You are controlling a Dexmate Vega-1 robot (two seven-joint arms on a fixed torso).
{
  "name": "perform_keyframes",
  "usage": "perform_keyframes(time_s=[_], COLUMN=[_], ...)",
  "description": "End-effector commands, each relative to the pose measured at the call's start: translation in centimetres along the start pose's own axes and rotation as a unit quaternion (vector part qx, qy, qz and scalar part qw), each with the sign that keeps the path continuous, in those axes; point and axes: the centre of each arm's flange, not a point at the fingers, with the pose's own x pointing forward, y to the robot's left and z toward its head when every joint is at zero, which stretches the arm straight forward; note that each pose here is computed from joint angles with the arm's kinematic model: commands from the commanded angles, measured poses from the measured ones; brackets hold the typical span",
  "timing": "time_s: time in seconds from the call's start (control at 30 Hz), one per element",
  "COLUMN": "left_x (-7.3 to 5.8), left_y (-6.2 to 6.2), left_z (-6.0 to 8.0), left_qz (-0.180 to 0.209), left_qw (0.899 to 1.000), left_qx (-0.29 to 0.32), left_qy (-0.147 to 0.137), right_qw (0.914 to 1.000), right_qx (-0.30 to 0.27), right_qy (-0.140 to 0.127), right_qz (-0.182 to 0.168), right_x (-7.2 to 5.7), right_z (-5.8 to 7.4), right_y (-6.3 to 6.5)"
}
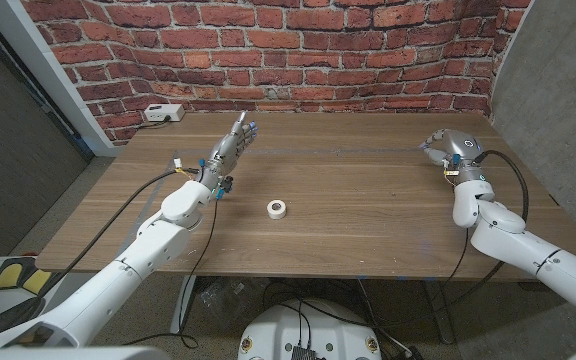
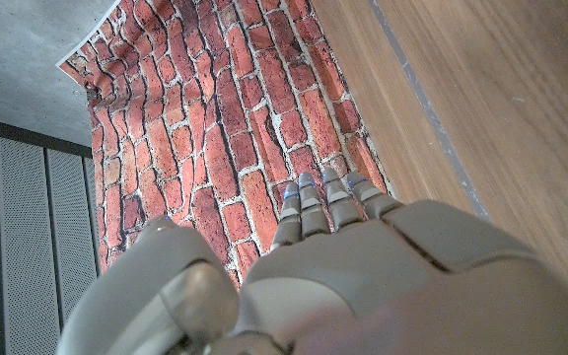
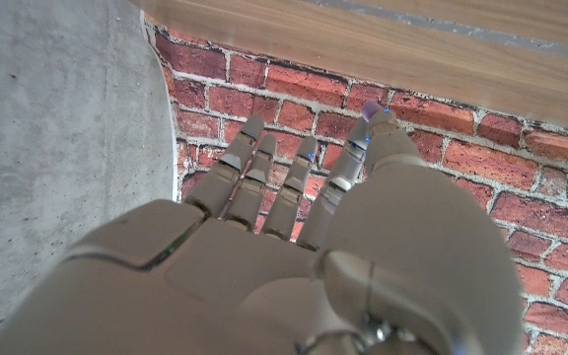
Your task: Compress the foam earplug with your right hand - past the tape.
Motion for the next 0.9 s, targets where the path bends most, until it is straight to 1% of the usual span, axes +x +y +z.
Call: perform_keyframes(time_s=[0.03,0.23,0.47,0.67,0.9], left_x=[-0.5,-0.7,-0.8,-1.0,-1.3], left_y=[0.1,0.1,0.1,0.0,0.1], left_z=[0.1,0.5,0.9,1.2,1.1], left_qz=[0.001,0.003,0.005,0.009,0.014], left_qw=[1.0,1.0,1.0,1.0,1.0], left_qx=[0.003,0.007,0.011,0.013,0.012], left_qy=[0.002,0.0,-0.001,-0.002,0.001], right_qw=[0.9986,0.9972,0.9949,0.9933,0.9918], right_qx=[-0.018,-0.022,-0.026,-0.03,-0.039], right_qy=[0.021,0.039,0.054,0.063,0.066], right_qz=[0.045,0.06,0.081,0.092,0.102], right_x=[0.9,1.3,1.6,1.9,2.0], right_z=[-0.8,-1.4,-2.1,-2.5,-2.7], right_y=[1.7,3.0,4.2,5.0,6.0])
